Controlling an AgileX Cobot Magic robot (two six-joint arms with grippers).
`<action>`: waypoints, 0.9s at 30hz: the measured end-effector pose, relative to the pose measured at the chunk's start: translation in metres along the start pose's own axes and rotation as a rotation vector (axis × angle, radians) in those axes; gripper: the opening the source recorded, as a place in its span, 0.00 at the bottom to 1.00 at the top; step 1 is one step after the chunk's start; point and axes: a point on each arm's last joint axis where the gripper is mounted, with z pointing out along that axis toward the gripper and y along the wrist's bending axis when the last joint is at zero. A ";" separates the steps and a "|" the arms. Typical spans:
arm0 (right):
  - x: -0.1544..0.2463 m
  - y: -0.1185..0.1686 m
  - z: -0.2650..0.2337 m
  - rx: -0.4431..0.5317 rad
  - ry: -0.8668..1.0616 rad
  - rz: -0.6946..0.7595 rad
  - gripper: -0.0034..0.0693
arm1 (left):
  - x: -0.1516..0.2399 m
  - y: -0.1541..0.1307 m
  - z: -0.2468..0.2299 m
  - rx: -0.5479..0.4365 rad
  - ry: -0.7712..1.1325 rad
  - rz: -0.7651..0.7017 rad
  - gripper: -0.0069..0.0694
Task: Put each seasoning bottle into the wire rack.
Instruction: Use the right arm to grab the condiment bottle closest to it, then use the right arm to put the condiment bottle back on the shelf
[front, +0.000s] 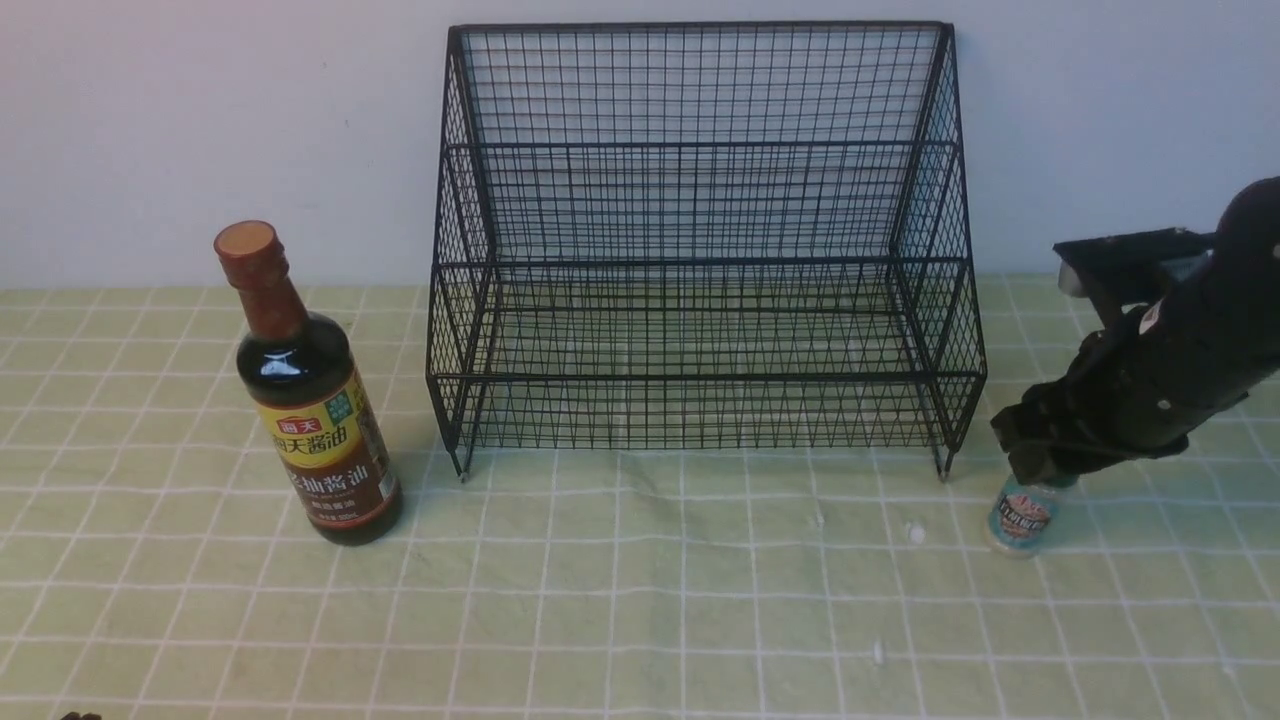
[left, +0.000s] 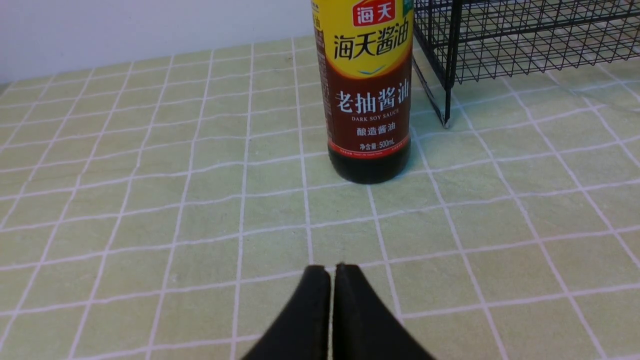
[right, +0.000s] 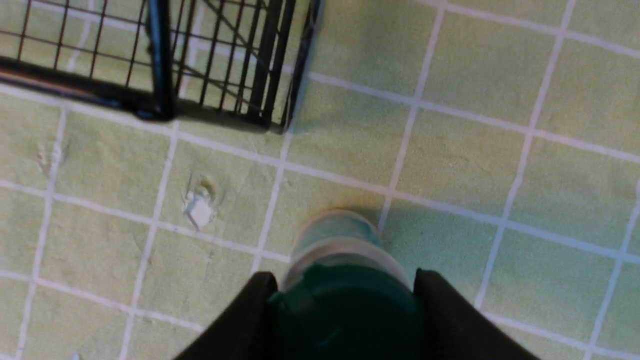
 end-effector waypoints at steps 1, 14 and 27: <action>0.001 0.000 -0.002 -0.001 0.006 -0.003 0.48 | 0.000 0.000 0.000 0.000 0.000 0.000 0.08; 0.016 0.010 -0.130 0.028 -0.266 -0.067 0.48 | 0.000 0.000 0.000 0.000 0.000 0.000 0.08; -0.052 0.064 -0.161 -0.073 -0.402 -0.270 0.48 | 0.000 0.000 0.000 0.000 0.000 0.000 0.08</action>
